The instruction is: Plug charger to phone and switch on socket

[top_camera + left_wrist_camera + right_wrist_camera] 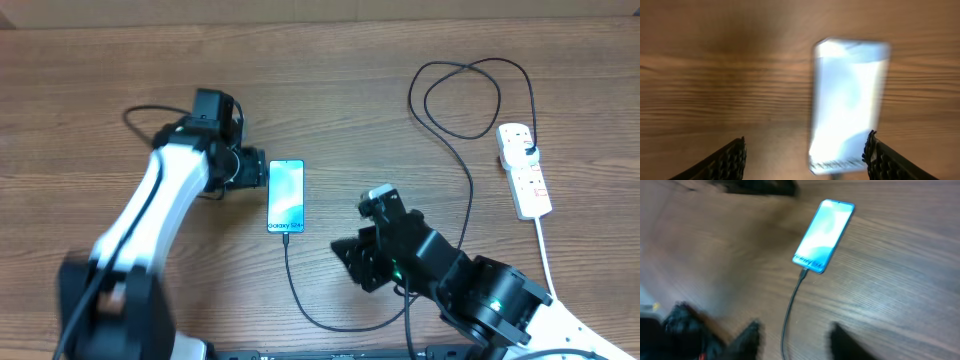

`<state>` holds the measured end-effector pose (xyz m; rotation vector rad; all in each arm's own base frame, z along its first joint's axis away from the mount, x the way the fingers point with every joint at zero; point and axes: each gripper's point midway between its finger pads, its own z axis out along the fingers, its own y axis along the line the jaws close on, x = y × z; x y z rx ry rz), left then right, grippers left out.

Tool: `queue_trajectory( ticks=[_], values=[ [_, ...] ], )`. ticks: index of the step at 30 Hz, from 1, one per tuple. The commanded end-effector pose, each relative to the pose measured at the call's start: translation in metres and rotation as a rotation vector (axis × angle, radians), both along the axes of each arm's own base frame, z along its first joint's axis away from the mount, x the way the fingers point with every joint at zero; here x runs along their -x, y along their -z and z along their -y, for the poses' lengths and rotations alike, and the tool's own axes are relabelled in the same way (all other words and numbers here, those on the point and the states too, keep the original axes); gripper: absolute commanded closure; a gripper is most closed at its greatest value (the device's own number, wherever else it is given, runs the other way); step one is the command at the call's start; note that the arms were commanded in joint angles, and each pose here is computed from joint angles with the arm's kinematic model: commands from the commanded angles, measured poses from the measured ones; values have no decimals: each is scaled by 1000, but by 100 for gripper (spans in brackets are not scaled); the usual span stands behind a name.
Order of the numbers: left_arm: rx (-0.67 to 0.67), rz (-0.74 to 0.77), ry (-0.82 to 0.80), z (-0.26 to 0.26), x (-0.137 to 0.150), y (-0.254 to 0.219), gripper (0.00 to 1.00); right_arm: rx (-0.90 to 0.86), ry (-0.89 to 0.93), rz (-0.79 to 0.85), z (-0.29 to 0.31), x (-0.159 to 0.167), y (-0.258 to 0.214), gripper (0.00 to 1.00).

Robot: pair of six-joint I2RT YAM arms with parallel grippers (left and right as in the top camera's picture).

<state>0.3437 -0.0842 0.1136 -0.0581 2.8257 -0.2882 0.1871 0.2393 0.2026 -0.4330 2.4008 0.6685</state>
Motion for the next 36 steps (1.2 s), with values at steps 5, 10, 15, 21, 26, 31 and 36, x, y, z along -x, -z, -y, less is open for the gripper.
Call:
queue_trajectory(
  ticks=[5,10,15,21,26,31,36],
  values=[
    [-59,383,28,24,49,-121,30,99,288,-58,21,-39,31,96],
    [-71,520,-21,21,95,-145,29,128,601,-237,79,-52,57,96],
    [27,601,-127,6,128,-153,29,152,864,-408,159,-57,73,96],
    [98,637,-127,-1,146,-154,19,63,1068,-492,246,-69,69,96],
    [102,632,-132,-1,146,-152,0,6,1296,-523,314,-71,57,96],
    [101,632,-131,-1,147,-152,0,18,1353,-546,353,-88,48,96],
    [100,631,-131,-1,147,-152,0,38,1348,-613,371,-120,53,96]
  ],
)
